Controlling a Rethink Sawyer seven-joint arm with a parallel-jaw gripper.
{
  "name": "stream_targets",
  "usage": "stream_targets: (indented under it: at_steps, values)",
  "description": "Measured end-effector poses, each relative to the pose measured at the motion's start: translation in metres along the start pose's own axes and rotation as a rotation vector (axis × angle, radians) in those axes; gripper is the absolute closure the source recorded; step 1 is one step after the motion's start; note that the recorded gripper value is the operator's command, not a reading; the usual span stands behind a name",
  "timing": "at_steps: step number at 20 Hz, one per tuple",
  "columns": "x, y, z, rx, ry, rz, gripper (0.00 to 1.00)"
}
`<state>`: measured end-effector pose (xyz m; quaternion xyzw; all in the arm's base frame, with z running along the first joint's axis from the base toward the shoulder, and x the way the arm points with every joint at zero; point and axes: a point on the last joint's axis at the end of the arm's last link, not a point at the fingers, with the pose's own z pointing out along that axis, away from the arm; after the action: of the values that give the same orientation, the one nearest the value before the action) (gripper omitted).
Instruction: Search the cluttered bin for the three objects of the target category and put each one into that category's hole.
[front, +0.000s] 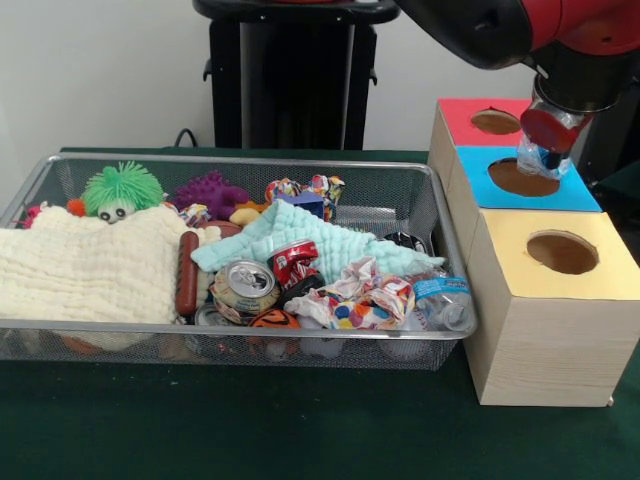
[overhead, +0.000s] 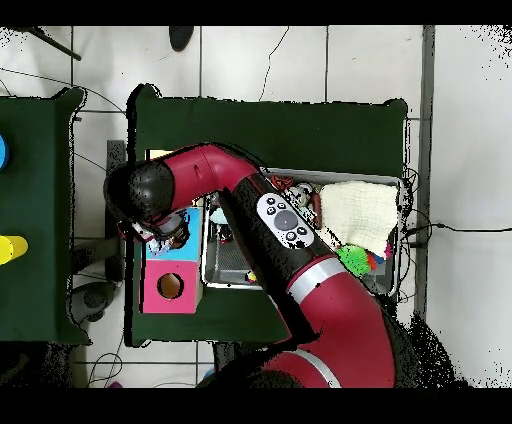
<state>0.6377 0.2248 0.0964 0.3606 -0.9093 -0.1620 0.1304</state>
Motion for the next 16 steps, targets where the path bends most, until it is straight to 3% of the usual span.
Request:
stream_targets:
  at_steps: [16]
  values:
    - [0.009, -0.012, 0.006, 0.046, 0.019, -0.002, 1.00]
